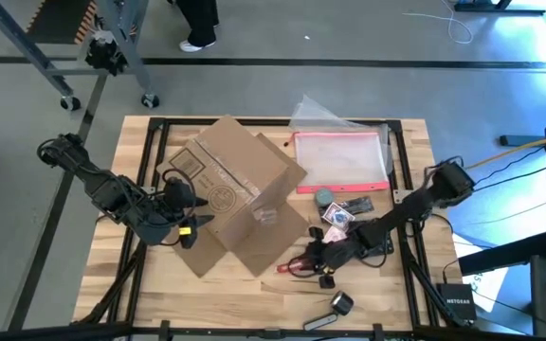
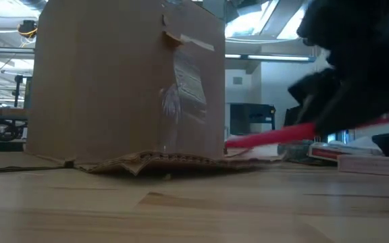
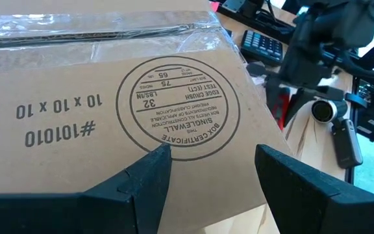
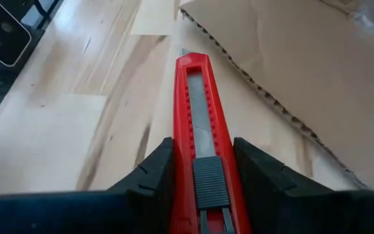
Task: Unpack boxes
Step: Break down box until it is fully flat
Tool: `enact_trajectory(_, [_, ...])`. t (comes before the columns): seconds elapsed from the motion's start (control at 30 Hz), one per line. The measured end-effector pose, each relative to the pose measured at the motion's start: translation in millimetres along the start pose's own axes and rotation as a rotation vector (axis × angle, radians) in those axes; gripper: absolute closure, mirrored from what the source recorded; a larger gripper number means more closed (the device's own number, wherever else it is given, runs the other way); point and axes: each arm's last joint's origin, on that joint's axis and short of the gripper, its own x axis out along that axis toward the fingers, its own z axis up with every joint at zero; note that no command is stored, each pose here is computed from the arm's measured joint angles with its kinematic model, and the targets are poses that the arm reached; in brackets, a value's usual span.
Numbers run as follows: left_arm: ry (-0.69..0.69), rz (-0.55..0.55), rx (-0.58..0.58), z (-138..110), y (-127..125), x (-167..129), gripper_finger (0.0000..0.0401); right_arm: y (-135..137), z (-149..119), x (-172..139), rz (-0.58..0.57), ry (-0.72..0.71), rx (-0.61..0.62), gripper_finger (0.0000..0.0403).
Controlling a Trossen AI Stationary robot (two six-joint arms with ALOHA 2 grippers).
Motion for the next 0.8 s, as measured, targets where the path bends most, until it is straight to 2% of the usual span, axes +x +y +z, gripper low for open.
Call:
enact_trajectory(0.33, [0.015,-0.013,0.095,-0.6,-0.4,-0.1,0.0182,13.6,48.9,-20.6,-0.01,0.047,0.003,0.0272])
enact_trajectory(0.8, [0.009,-0.062,0.305,7.1,-3.8,-8.8,0.0182,23.5,97.1,-47.3,-0.027,-0.057,0.106,0.0272])
